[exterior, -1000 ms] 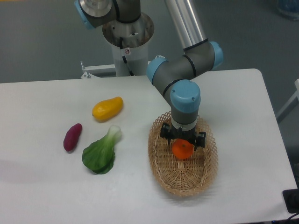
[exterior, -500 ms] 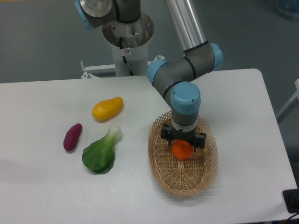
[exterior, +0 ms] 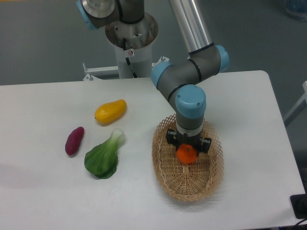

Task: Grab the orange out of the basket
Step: 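Lift the held orange up out of the basket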

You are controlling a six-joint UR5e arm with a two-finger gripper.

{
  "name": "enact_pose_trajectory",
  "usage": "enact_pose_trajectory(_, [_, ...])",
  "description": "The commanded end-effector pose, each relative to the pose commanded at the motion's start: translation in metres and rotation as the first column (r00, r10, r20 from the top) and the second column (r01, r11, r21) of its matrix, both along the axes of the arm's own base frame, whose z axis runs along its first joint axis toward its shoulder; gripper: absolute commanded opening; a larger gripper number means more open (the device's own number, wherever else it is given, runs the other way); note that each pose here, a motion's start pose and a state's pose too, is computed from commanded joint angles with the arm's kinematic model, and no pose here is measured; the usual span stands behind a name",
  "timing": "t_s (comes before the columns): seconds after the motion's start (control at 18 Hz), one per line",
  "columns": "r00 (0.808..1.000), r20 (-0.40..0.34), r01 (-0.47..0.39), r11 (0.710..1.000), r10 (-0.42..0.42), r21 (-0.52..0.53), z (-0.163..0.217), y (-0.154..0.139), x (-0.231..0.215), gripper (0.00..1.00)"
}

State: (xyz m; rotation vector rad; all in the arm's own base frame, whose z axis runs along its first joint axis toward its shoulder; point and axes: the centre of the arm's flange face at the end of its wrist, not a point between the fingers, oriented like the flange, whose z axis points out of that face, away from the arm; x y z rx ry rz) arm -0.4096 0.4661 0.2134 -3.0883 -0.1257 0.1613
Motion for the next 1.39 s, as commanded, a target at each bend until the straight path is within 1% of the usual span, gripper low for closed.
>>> enact_pose_trajectory(0.11, [1.0,-0.005,0.0,1.0,0.0,0.004,0.003,0.001,-0.001,0.67])
enact_pose_trajectory(0.28, [1.0,-0.019,0.002,1.0,-0.001,0.013,0.012,0.003,-0.005,0.66])
enact_pose_trajectory(0.44, [0.997,-0.082,-0.002,0.997,0.008,0.08,0.058,0.015,-0.022,0.66])
enact_pose_trajectory(0.61, [0.992,-0.127,0.004,0.991,0.013,0.133,0.098,0.024,-0.033,0.66])
enact_pose_trajectory(0.83, [0.988,-0.154,0.01,0.988,0.014,0.152,0.129,0.023,-0.04,0.66])
enact_pose_trajectory(0.89, [0.988,-0.155,0.013,0.989,0.011,0.15,0.136,0.019,-0.041,0.66])
enact_pose_trajectory(1.0, [0.986,-0.165,0.059,0.989,-0.036,0.134,0.156,0.005,-0.042,0.67])
enact_pose_trajectory(1.17, [0.987,-0.138,0.096,0.989,-0.08,0.111,0.169,-0.01,-0.043,0.67])
enact_pose_trajectory(1.28, [0.987,-0.128,0.114,0.987,-0.099,0.116,0.183,-0.025,-0.045,0.67])
enact_pose_trajectory(1.39, [0.985,-0.12,0.134,0.985,-0.12,0.112,0.189,-0.034,-0.046,0.67])
